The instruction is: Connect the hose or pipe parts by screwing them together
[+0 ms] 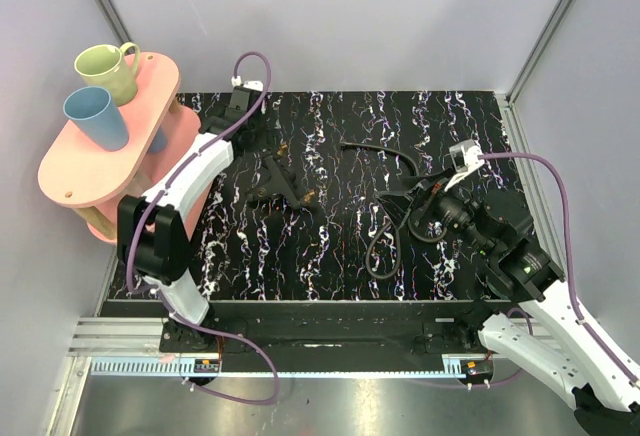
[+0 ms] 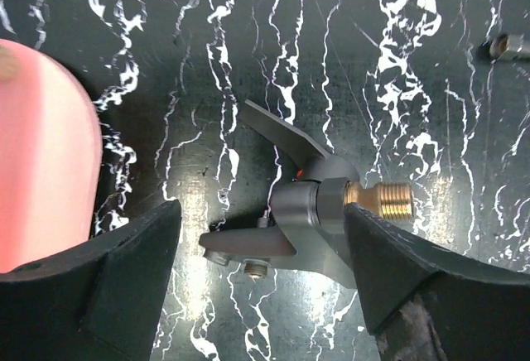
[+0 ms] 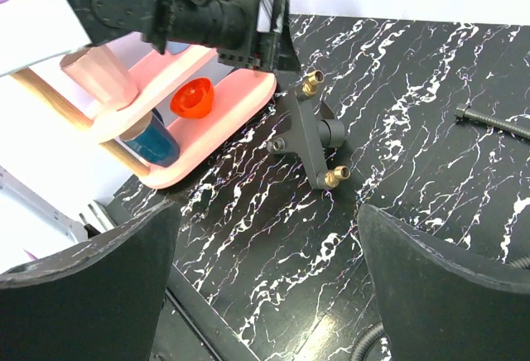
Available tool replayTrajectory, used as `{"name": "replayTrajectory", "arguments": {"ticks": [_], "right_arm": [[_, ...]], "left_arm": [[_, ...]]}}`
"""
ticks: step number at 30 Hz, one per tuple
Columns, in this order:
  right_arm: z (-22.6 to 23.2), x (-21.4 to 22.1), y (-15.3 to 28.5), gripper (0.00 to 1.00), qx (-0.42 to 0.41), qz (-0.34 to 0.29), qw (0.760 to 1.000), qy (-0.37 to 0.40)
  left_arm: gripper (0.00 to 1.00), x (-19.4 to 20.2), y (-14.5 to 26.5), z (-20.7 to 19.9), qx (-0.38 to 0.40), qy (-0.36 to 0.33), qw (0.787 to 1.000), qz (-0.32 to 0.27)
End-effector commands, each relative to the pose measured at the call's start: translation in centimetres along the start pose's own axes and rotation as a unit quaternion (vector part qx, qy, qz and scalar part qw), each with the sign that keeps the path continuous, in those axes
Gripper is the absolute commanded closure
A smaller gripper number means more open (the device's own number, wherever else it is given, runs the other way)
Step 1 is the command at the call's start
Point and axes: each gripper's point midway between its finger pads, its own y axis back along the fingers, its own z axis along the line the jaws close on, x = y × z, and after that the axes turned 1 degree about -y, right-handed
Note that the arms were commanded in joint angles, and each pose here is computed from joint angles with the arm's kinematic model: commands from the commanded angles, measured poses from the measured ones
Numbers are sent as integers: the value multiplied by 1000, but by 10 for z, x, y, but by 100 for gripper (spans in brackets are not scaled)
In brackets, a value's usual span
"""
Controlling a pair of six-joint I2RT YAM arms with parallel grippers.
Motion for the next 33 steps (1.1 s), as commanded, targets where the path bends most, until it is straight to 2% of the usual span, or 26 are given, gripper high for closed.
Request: {"name": "replayTrajectory", "arguments": {"ticks": [1,5,10,15,17,21,28,33], "right_arm": [[7,-6,4,0,-21,-17,999,21],[0,-5,5,0,-5,-22,999,29],[6,-5,8,0,-23,-20,999,38],[7,-5,10,0,-23,-12,999,45],[6,-3,11,0,-23,-11,998,48],[5,-1,14,0,-23,-13,998,49],[1,20,-3,0,-22,39,998,33],[-11,37,-27,0,-5,63,998,11]], "left_arm": [[18,-19,-15,-17,38,-4,999,-20],[18,-4,-29,-27,63,-10,998,0],[17,11,-38,-35,89,-2,996,-5],[14,19,-36,-44,119,7,993,-11],[15,26,-35,-51,139,11,990,4],[17,26,-24,-66,178,36,983,9],[18,52,1,-107,270,33,961,54],[16,50,23,-117,300,34,953,42]]}}
